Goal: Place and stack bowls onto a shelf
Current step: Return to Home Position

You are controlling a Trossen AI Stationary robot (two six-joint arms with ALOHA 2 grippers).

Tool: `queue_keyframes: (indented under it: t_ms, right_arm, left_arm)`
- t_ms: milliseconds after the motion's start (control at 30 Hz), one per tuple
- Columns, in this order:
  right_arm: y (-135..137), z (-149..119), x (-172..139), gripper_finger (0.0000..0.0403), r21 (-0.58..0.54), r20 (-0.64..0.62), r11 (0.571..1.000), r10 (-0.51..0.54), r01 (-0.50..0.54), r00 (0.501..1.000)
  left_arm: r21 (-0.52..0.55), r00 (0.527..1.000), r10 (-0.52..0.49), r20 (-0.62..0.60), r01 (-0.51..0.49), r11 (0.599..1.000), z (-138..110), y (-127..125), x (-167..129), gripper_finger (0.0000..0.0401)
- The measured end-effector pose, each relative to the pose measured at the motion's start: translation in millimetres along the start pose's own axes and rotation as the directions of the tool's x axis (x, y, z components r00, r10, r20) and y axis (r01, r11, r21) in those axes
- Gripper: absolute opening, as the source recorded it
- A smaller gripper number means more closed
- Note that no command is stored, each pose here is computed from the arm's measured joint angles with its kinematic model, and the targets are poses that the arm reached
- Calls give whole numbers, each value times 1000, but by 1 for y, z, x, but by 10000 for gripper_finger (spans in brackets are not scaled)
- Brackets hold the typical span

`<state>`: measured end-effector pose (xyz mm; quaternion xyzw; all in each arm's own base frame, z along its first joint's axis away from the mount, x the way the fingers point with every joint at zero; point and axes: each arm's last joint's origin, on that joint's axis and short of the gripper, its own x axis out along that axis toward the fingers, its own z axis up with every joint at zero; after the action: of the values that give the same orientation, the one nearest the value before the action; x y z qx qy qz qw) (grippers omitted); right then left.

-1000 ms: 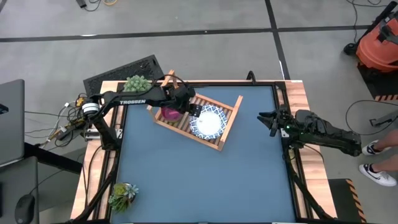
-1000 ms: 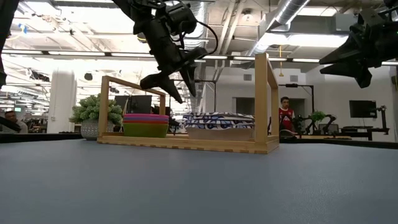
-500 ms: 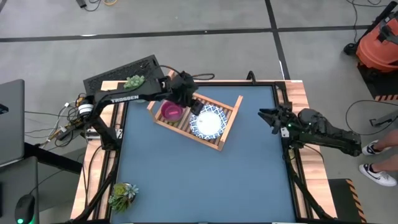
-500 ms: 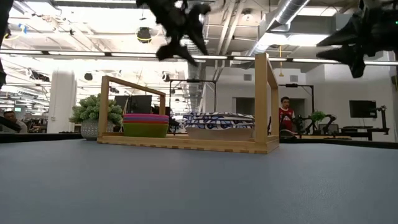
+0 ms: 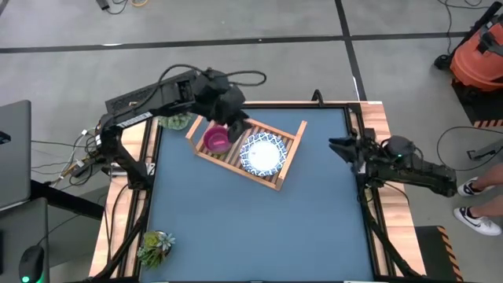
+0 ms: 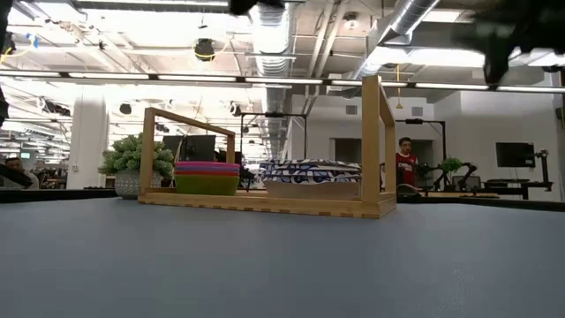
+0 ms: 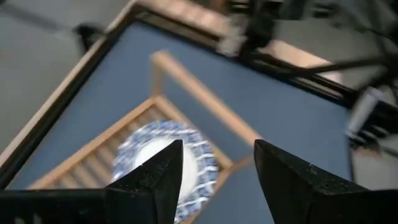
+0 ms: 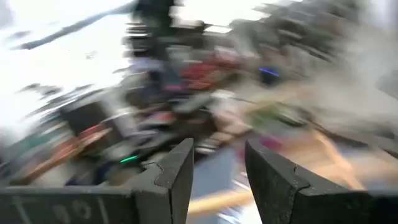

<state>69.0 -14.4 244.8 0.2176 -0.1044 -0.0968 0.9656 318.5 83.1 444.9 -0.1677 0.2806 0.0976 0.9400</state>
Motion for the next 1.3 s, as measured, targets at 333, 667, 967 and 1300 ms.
queue_keyframes:
  t_ms: [333, 667, 967, 1300]
  right_arm:
    - [14, 11, -2, 171, -157, 40, 947, 289, -280, 956]
    - [15, 11, -3, 171, -146, 36, 942, 310, -302, 950]
    - [14, 11, -2, 171, -144, 37, 946, 297, -289, 954]
    - [12, 11, -2, 171, -128, 46, 958, 265, -257, 963]
  left_arm:
    - [231, 960, -164, 226, 111, 967, 3, -17, -46, 180]
    - [123, 866, -265, 425, 235, 964, -92, 10, -66, 180]
    - [25, 788, -213, 577, 243, 970, -192, 24, -61, 180]
    - [-24, 720, -166, 674, 246, 969, -259, 43, -79, 180]
